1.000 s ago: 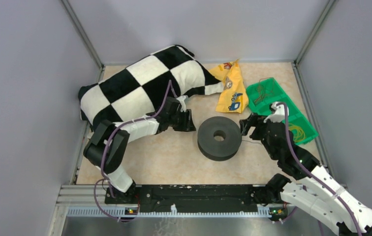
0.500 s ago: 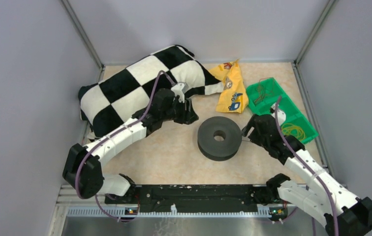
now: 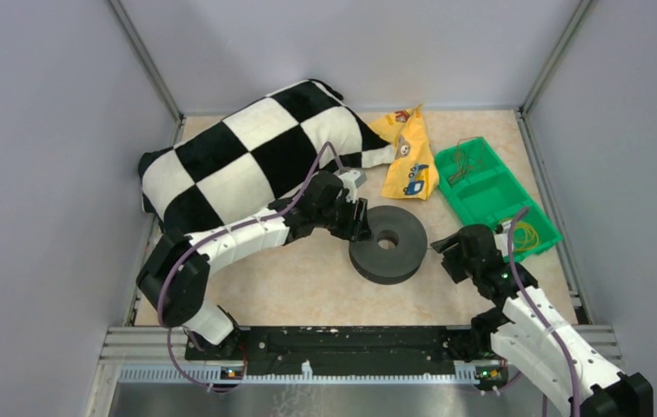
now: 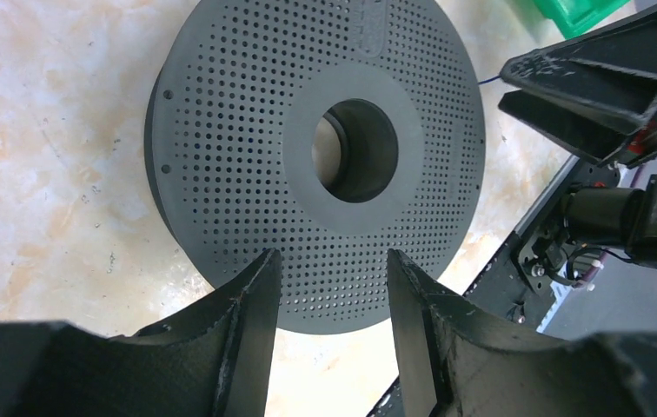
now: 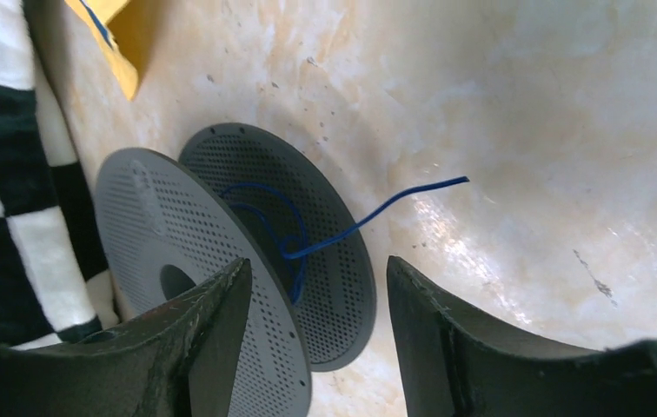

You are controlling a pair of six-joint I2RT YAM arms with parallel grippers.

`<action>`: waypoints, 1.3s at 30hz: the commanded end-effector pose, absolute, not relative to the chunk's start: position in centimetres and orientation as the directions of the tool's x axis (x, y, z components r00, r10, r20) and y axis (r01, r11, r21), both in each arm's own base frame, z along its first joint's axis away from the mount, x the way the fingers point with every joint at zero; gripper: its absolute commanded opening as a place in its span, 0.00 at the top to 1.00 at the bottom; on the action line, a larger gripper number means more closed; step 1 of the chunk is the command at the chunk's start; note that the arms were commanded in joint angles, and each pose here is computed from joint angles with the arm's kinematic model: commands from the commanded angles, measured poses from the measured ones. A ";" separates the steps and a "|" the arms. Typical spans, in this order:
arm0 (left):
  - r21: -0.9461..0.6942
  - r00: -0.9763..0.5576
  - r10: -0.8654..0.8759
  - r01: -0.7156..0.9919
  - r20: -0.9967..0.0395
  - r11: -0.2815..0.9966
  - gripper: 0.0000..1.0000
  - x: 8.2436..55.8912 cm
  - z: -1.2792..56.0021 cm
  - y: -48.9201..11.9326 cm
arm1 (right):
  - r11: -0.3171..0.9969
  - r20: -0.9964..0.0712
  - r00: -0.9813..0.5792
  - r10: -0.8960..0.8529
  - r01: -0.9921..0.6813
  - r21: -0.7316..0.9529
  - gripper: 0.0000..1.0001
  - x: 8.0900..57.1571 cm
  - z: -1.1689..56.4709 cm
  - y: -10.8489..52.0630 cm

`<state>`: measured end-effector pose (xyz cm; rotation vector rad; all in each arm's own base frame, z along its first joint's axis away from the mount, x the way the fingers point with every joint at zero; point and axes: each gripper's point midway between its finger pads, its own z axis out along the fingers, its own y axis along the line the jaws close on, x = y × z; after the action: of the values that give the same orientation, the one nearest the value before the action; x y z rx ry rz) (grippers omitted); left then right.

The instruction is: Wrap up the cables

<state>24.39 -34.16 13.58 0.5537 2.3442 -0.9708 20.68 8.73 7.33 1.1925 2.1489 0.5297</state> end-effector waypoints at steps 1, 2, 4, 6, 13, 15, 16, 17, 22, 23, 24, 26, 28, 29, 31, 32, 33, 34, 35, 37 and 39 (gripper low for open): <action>-0.531 -0.747 0.149 0.584 -0.648 0.614 0.46 24.9 14.9 -35.7 | 0.416 -0.313 -0.274 0.909 0.606 0.678 0.42 22.8 9.0 8.0; -0.531 -0.750 0.152 0.582 -0.644 0.616 0.46 24.9 14.6 -35.6 | 0.422 -0.330 -0.263 0.907 0.604 0.676 0.43 23.0 9.1 7.6; -0.531 -0.754 0.159 0.579 -0.637 0.618 0.46 24.8 14.1 -35.7 | 0.432 -0.359 -0.247 0.900 0.611 0.663 0.44 23.4 9.1 6.9; -0.532 -0.759 0.166 0.577 -0.630 0.619 0.46 24.7 13.7 -35.7 | 0.439 -0.365 -0.252 0.896 0.621 0.649 0.44 23.7 8.7 6.5; -0.527 -0.766 0.178 0.571 -0.618 0.629 0.46 24.7 12.8 -35.7 | 0.454 -0.387 -0.251 0.887 0.625 0.636 0.54 25.1 8.2 5.9; -0.528 -0.767 0.181 0.572 -0.615 0.627 0.46 24.7 12.6 -35.8 | 0.480 -0.418 -0.255 0.872 0.616 0.625 0.61 25.5 8.4 5.7; -0.529 -0.768 0.184 0.573 -0.613 0.627 0.46 24.6 12.5 -35.8 | 0.493 -0.433 -0.258 0.864 0.615 0.616 0.65 25.8 8.5 5.5; -0.530 -0.769 0.186 0.572 -0.611 0.626 0.46 24.6 12.4 -35.8 | 0.509 -0.449 -0.265 0.853 0.610 0.607 0.68 26.1 8.6 5.5; -0.530 -0.775 0.203 0.573 -0.598 0.626 0.46 24.5 11.7 -35.9 | 0.590 -0.506 -0.318 0.802 0.558 0.583 0.95 27.9 9.6 6.0; -0.530 -0.776 0.207 0.573 -0.595 0.625 0.46 24.5 11.5 -36.0 | 0.605 -0.515 -0.331 0.791 0.548 0.578 1.00 28.3 9.7 6.2; -0.531 -0.777 0.212 0.574 -0.593 0.623 0.46 24.5 11.3 -36.0 | 0.620 -0.523 -0.343 0.780 0.534 0.575 1.00 28.7 9.9 6.4; -0.530 -0.780 0.219 0.574 -0.586 0.625 0.46 24.5 10.9 -36.1 | 0.657 -0.540 -0.379 0.752 0.506 0.559 1.00 29.5 10.2 6.9; -0.530 -0.785 0.228 0.572 -0.576 0.626 0.47 24.4 10.4 -36.1 | 0.694 -0.552 -0.422 0.719 0.479 0.538 1.00 30.3 10.3 7.5; -0.530 -0.785 0.230 0.572 -0.575 0.627 0.47 24.4 10.2 -36.2 | 0.707 -0.552 -0.441 0.707 0.463 0.535 1.00 30.7 10.2 7.9; -0.530 -0.786 0.234 0.572 -0.572 0.626 0.47 24.4 10.0 -36.2 | 0.733 -0.554 -0.480 0.680 0.430 0.527 1.00 31.4 10.4 8.7; -0.531 -0.787 0.236 0.573 -0.571 0.624 0.47 24.4 9.9 -36.2 | 0.747 -0.554 -0.503 0.664 0.405 0.527 1.00 31.8 10.5 9.2; -0.531 -0.787 0.239 0.573 -0.569 0.625 0.47 24.4 9.8 -36.2 | 0.760 -0.552 -0.526 0.647 0.385 0.524 1.00 32.1 10.4 9.6; -0.532 -0.787 0.241 0.575 -0.569 0.622 0.46 24.3 9.8 -36.3 | 0.768 -0.547 -0.546 0.635 0.368 0.524 1.00 32.4 10.3 10.1; -0.531 -0.786 0.245 0.576 -0.568 0.621 0.47 24.3 9.7 -36.3 | 0.780 -0.547 -0.567 0.616 0.342 0.524 1.00 32.7 10.3 10.6; -0.533 -0.790 0.249 0.574 -0.560 0.622 0.46 24.2 9.3 -36.2 | 0.801 -0.547 -0.604 0.580 0.298 0.520 1.00 33.2 10.3 11.4; -0.546 -0.794 0.250 0.574 -0.555 0.611 0.47 23.9 8.9 -36.4 | 0.821 -0.548 -0.636 0.544 0.269 0.503 1.00 33.7 10.3 11.9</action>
<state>24.13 -35.90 10.32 0.6184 2.4013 -1.0180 31.32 10.03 7.90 0.7749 2.2816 0.4064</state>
